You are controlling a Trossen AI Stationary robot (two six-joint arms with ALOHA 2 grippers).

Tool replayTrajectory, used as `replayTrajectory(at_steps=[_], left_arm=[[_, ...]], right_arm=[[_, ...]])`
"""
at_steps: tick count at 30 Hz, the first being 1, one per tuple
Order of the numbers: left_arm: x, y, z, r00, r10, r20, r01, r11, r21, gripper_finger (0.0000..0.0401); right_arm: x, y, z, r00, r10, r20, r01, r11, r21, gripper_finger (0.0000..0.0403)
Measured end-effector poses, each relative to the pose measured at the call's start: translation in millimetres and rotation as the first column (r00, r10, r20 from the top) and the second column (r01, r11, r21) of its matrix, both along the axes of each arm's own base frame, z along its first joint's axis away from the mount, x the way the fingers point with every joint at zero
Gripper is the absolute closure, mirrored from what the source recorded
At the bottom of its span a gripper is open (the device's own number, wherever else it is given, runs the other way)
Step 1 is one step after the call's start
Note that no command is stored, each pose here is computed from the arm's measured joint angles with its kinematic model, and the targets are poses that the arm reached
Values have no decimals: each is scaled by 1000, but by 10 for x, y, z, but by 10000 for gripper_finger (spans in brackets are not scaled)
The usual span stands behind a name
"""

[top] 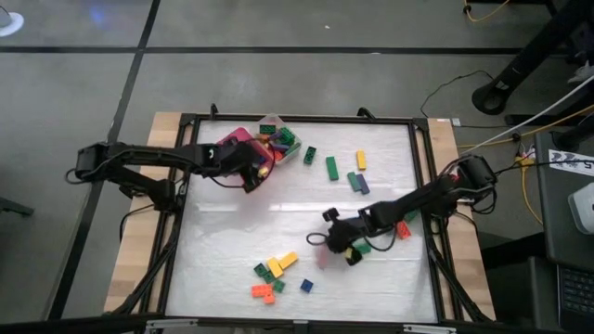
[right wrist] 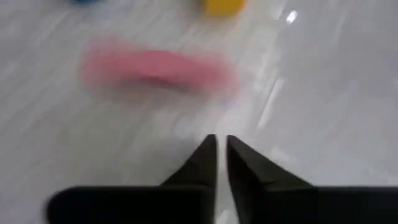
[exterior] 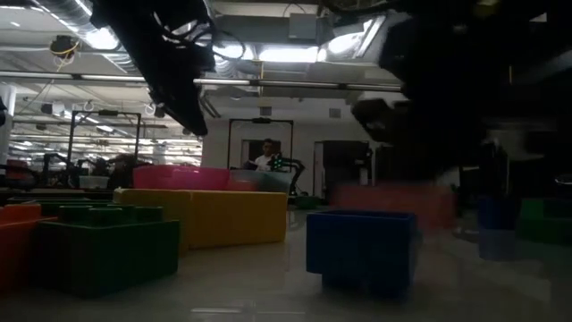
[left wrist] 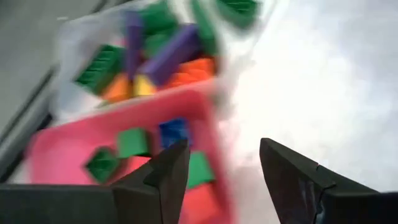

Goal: Sort blocks by size
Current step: Put the big pink block into the white bin

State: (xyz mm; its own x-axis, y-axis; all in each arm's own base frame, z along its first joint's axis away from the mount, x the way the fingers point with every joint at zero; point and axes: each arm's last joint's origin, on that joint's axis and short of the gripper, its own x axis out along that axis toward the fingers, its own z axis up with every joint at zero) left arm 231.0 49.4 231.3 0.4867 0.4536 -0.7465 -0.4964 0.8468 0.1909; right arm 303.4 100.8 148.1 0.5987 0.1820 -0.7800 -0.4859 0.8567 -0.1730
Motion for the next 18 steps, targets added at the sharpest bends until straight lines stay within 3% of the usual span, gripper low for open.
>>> replayTrajectory(at_steps=[2, 7, 12, 16, 18], left_arm=[[18, -78, -2, 999, -41, 15, 42, 998, -42, 223], [47, -285, -8, 992, -118, 40, 122, 986, -112, 231], [56, -446, -7, 982, -184, 42, 187, 975, -117, 237], [56, -517, -7, 979, -195, 51, 200, 971, -129, 238], [56, -547, -7, 978, -204, 53, 209, 969, -131, 237]], right_arm=[[89, -116, 43, 997, 1, 76, 1, 1000, -15, 395], [277, -523, 150, 972, -66, 224, 77, 996, -42, 387], [325, -846, 190, 981, -116, 157, 112, 993, 33, 396], [340, -877, 218, 976, -187, 109, 166, 970, 177, 378], [343, -871, 223, 973, -209, 102, 186, 961, 205, 371]])
